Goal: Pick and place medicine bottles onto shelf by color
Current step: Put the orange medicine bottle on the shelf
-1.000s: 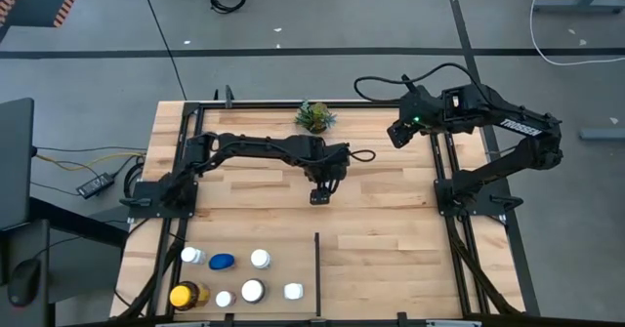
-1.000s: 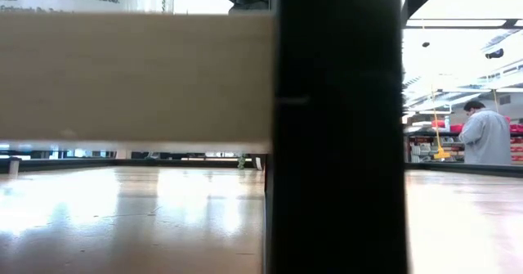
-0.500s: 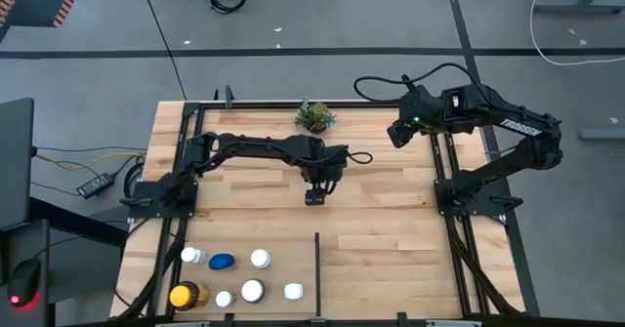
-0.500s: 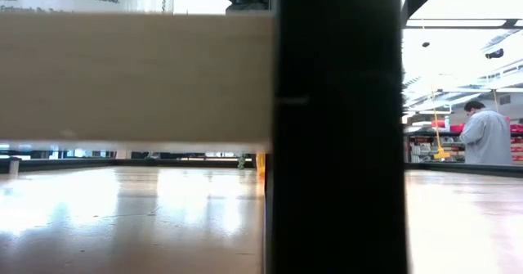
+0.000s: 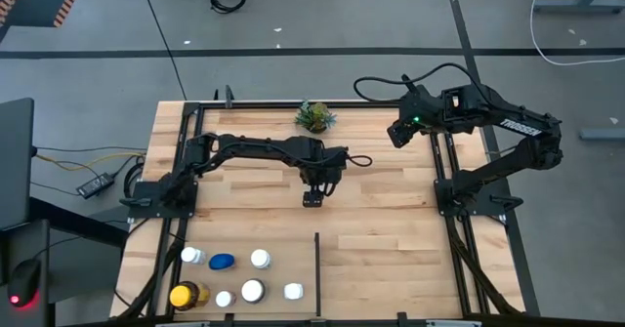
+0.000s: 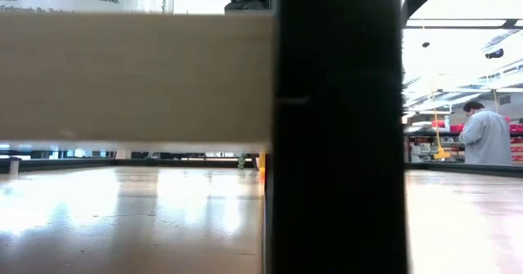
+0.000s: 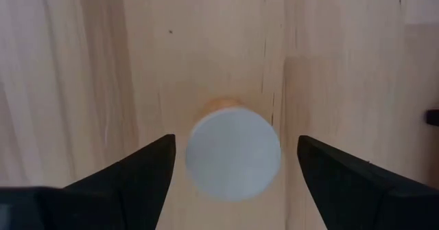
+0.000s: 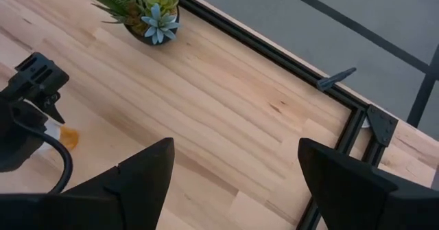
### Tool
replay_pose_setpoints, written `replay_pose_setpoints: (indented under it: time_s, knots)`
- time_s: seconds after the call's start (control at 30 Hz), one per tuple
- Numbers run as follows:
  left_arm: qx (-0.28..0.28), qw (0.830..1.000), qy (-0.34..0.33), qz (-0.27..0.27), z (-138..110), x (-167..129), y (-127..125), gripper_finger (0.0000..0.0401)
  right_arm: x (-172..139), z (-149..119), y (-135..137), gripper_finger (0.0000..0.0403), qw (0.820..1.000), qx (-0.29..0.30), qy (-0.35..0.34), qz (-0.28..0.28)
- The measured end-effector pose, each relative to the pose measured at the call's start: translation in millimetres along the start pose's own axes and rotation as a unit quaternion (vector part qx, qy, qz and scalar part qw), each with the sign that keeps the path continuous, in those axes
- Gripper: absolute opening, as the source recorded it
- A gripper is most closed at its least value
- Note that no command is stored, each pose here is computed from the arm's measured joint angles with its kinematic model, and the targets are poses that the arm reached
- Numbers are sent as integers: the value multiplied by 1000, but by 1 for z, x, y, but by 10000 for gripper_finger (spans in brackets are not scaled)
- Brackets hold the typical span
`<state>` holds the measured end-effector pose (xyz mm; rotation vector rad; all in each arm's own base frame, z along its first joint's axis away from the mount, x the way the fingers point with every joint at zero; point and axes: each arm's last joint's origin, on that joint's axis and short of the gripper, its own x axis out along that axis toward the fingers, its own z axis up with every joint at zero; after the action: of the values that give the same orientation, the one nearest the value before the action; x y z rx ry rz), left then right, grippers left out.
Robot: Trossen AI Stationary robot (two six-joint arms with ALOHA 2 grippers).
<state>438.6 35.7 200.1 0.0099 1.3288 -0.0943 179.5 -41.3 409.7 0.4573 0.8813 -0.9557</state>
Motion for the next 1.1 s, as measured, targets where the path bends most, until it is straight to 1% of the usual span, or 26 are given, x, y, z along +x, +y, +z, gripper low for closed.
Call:
replay_pose_setpoints:
  time_s: [0.3,0.47,0.7,0.9,1.1]
  knots:
    - [0,1000,0,1,1,2,0,313,0,0,0,319,1000,-6,0,0]
    - [0,1000,16,19,0,13,1,313,0,0,0,319,1000,-3,0,0]
    - [0,999,15,31,1,13,1,311,0,0,0,319,1000,0,1,-1]
    - [0,999,11,32,1,13,1,289,0,0,0,319,1000,2,1,-2]
    - [-11,999,10,32,2,13,0,253,0,0,0,319,1000,3,1,-2]
